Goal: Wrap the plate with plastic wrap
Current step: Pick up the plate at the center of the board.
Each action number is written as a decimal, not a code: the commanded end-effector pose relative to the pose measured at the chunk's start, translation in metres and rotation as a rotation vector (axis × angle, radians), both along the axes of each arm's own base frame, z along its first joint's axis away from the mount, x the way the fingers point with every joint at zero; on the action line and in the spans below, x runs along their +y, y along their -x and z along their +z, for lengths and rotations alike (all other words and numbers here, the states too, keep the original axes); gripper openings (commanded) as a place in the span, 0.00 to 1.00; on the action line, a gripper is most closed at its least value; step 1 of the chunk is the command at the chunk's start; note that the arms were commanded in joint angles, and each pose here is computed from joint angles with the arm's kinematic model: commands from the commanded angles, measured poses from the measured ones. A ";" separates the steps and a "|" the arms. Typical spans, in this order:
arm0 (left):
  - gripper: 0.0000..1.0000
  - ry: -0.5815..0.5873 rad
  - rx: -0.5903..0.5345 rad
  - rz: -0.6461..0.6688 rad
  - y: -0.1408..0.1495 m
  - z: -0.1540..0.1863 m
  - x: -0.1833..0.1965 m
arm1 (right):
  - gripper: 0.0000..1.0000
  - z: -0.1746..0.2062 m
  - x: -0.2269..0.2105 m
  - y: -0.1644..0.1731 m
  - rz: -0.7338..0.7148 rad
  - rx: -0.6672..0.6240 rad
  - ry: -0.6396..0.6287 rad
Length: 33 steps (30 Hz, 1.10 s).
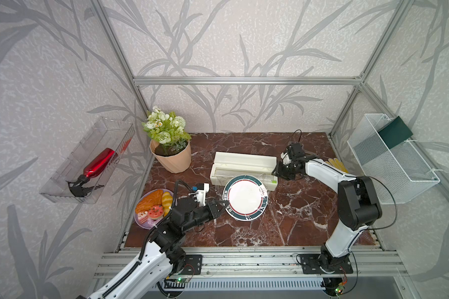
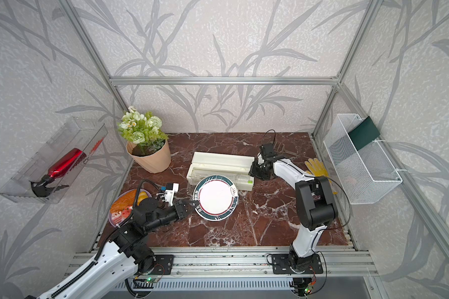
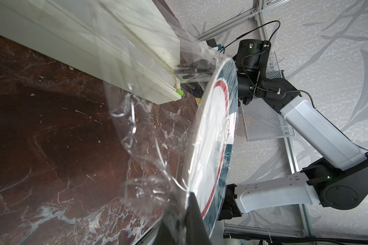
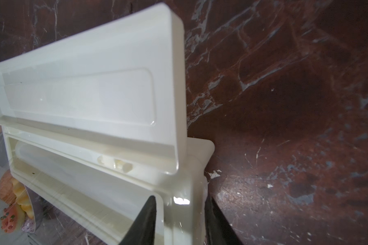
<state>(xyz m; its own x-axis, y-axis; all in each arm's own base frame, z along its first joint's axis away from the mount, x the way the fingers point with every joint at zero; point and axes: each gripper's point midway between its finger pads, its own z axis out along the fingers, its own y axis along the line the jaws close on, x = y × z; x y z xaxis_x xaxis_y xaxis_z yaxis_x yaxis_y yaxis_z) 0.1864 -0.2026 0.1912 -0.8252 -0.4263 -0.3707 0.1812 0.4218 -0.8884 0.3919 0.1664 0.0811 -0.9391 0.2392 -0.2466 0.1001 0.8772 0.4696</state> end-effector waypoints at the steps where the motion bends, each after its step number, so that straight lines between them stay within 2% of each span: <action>1: 0.00 0.082 -0.156 -0.047 0.004 0.045 -0.006 | 0.33 -0.005 0.002 0.001 -0.009 0.008 -0.019; 7: 0.00 0.081 -0.165 -0.048 0.003 0.049 -0.007 | 0.20 -0.008 -0.002 -0.001 -0.035 -0.001 -0.008; 11: 0.00 0.081 -0.175 -0.057 0.004 0.053 -0.008 | 0.16 -0.012 -0.002 -0.005 -0.053 0.009 -0.008; 21: 0.00 0.074 -0.194 -0.076 0.004 0.063 -0.010 | 0.10 -0.015 -0.014 -0.020 -0.131 -0.010 0.051; 33: 0.00 0.108 -0.289 -0.103 0.014 0.083 -0.008 | 0.09 -0.018 -0.018 -0.033 -0.150 -0.002 0.067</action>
